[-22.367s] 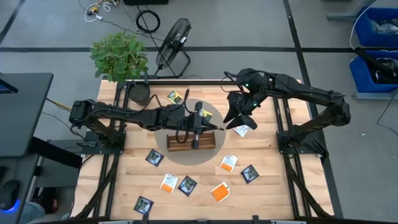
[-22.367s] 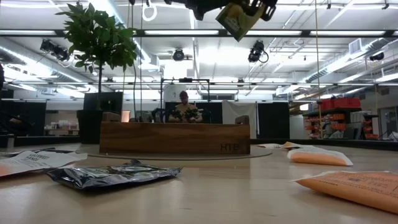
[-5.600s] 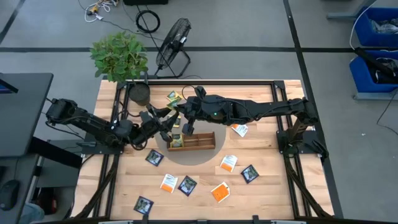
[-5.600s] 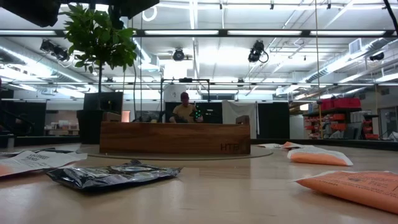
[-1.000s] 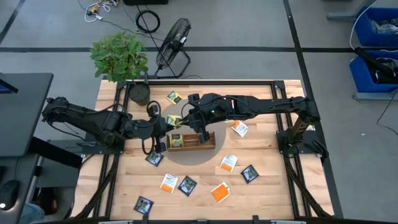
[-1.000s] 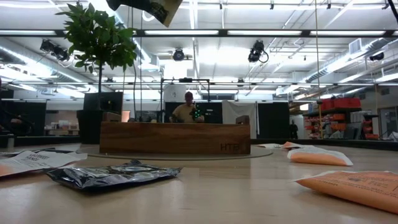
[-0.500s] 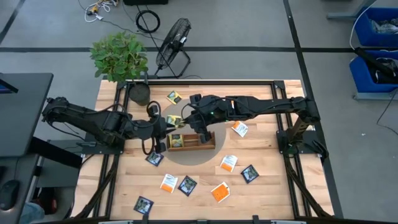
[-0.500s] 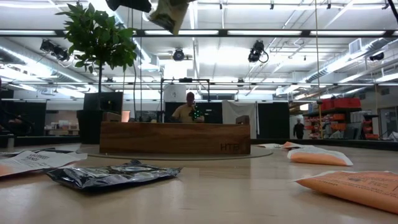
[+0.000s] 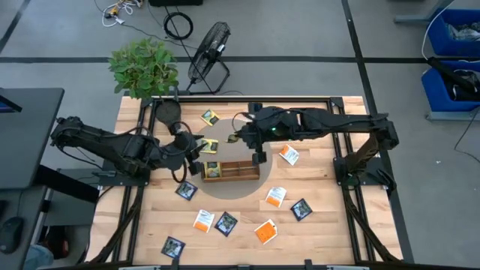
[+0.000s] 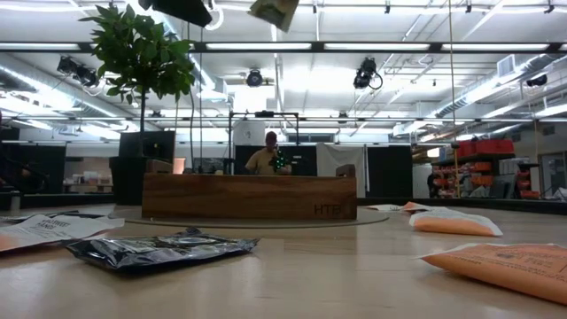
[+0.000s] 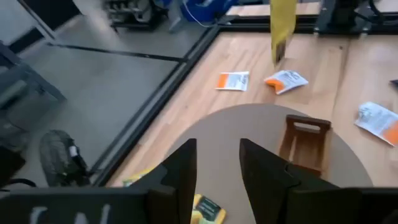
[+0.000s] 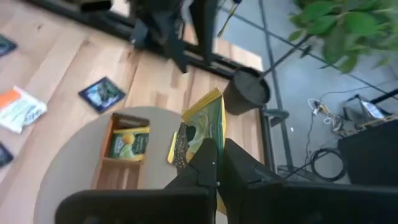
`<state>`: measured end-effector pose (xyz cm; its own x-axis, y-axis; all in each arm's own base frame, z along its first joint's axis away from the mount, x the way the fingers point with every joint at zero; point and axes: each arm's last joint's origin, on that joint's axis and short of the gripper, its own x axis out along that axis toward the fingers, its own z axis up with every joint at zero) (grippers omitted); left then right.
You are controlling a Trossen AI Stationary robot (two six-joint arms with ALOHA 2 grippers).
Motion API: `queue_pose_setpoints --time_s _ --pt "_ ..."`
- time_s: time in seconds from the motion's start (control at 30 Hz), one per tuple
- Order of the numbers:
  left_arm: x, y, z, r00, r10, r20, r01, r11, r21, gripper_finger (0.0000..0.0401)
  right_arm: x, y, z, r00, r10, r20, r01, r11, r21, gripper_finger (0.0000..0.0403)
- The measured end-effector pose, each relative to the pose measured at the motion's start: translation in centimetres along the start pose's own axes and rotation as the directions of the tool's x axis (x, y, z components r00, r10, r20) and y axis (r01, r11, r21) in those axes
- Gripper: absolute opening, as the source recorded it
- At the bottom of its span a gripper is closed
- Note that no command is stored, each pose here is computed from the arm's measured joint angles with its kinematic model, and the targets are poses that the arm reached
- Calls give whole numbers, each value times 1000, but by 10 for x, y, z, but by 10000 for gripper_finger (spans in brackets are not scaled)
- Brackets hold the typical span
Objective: Pick & Place Tea
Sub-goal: Put the right yellow tea bag into the left section of the wooden organizer
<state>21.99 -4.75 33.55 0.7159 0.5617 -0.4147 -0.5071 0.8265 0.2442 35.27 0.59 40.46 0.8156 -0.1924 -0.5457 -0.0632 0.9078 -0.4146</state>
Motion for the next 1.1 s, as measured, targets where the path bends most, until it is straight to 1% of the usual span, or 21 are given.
queue_pose_setpoints --time_s 0.13,0.27,0.37,0.43,0.53,0.63,0.8,0.9,0.97,1.0,1.1 --pt "-8 -6 -1 999 15 28 -14 1000 -7 111 -16 -2 -7 999 -43 -2 43 998 35 2" --pt "-13 -16 -10 992 86 94 -83 996 -29 104 -23 3 -27 996 -89 25 86 992 87 1" --pt "-14 -22 -19 983 128 129 -125 992 -27 101 -25 8 -41 981 -137 138 114 980 162 1" --pt "-13 -26 -24 980 133 146 -128 991 -43 101 -23 13 -50 960 -151 236 102 972 210 1" --pt "-10 -31 -31 977 125 171 -112 990 -82 101 -16 24 -65 919 -144 366 46 963 265 1" --pt "-5 -37 -37 971 112 210 -87 989 -121 101 -8 35 -80 876 -157 456 9 951 310 1" --pt "2 -45 -47 953 57 298 -13 989 -147 101 4 51 -107 837 -182 515 -21 931 363 1" --pt "6 -47 -56 934 34 355 27 986 -164 101 7 57 -120 814 -221 537 -20 914 405 1" --pt "7 -46 -61 914 14 405 65 981 -181 101 8 60 -128 785 -257 563 -17 901 434 1" --pt "7 -45 -64 902 7 432 84 978 -192 101 6 61 -131 760 -277 588 -25 892 452 1" --pt "11 -40 -73 859 -25 512 149 968 -202 101 0 61 -137 642 -345 685 -76 860 504 1"
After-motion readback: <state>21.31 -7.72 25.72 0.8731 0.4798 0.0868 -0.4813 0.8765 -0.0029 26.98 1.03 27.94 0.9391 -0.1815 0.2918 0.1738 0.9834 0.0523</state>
